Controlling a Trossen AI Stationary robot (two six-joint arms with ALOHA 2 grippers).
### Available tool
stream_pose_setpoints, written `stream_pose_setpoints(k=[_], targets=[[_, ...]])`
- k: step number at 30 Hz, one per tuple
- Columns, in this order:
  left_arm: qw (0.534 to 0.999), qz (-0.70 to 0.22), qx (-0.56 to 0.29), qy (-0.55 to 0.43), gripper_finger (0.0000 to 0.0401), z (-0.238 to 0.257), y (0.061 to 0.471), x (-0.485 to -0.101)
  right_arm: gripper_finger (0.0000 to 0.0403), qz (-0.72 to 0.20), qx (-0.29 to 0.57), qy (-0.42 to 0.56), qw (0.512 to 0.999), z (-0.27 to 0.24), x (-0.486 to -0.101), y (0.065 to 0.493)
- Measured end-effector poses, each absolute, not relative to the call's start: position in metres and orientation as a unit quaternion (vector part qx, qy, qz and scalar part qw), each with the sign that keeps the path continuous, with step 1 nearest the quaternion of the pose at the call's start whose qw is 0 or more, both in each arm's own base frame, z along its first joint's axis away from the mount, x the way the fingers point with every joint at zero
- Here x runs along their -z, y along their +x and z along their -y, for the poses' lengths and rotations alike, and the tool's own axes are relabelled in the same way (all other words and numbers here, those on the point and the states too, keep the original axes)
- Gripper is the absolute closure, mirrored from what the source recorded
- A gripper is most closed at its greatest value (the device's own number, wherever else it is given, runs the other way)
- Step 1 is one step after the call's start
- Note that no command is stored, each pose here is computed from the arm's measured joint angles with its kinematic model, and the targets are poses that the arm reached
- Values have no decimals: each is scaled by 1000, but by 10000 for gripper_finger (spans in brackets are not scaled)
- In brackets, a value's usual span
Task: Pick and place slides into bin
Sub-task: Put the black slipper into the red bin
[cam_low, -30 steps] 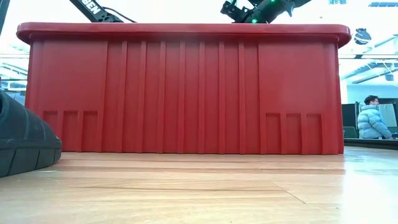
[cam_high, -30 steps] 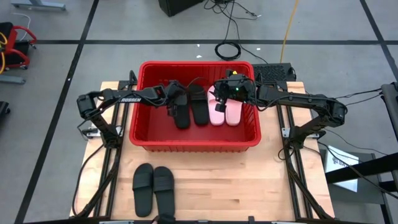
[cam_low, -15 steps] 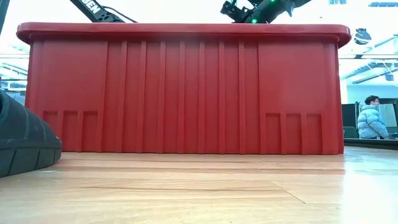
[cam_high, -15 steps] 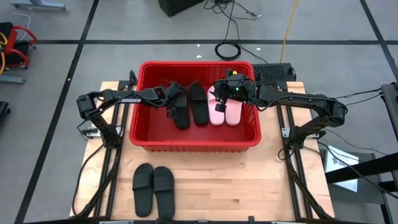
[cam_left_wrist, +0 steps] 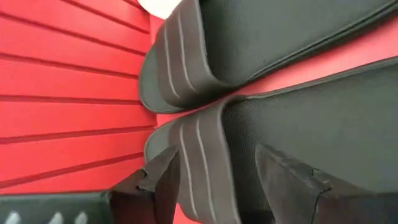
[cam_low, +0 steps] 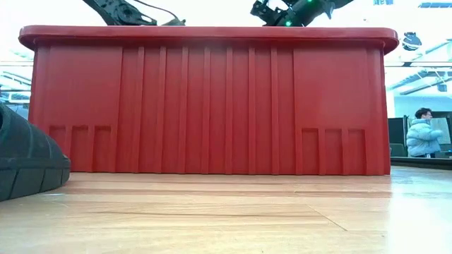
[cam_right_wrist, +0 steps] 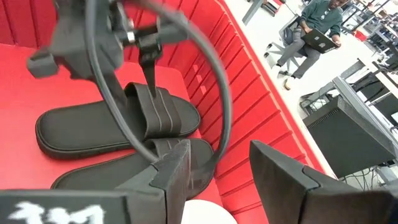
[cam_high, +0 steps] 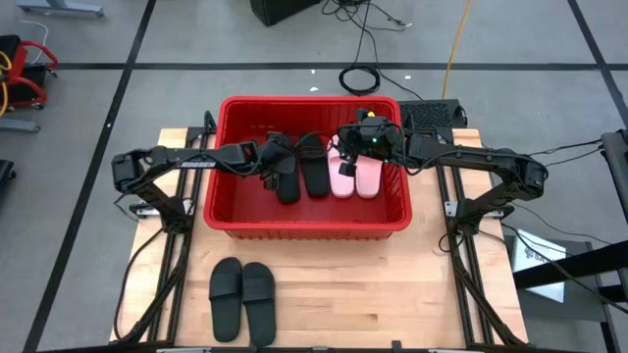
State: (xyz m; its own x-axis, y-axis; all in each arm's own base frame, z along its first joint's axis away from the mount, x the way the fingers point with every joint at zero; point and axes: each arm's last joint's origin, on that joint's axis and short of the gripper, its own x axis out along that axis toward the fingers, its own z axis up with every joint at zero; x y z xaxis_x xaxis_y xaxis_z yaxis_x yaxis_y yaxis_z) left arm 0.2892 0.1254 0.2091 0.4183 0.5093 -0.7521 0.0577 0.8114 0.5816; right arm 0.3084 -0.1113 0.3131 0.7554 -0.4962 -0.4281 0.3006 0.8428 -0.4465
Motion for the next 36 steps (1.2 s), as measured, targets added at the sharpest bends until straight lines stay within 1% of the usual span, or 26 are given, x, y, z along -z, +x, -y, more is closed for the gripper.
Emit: stream_pose_setpoints(k=[5,13,21,28,36], targets=[[803,-505,-156,275,199,-114,283,-227,248,-271,217,-167,923,111,-313,309],[815,-468,-169,297,199,-90,272,-257,248,-250,159,-134,946,107,-314,311],[818,-435,-205,315,199,-60,253,-285,248,-241,149,-96,954,97,-313,314],[832,-400,-221,313,199,-29,233,-305,248,-234,120,-76,962,73,-313,321],[837,-348,-244,346,199,16,219,-317,248,-227,66,-63,970,33,-313,327]])
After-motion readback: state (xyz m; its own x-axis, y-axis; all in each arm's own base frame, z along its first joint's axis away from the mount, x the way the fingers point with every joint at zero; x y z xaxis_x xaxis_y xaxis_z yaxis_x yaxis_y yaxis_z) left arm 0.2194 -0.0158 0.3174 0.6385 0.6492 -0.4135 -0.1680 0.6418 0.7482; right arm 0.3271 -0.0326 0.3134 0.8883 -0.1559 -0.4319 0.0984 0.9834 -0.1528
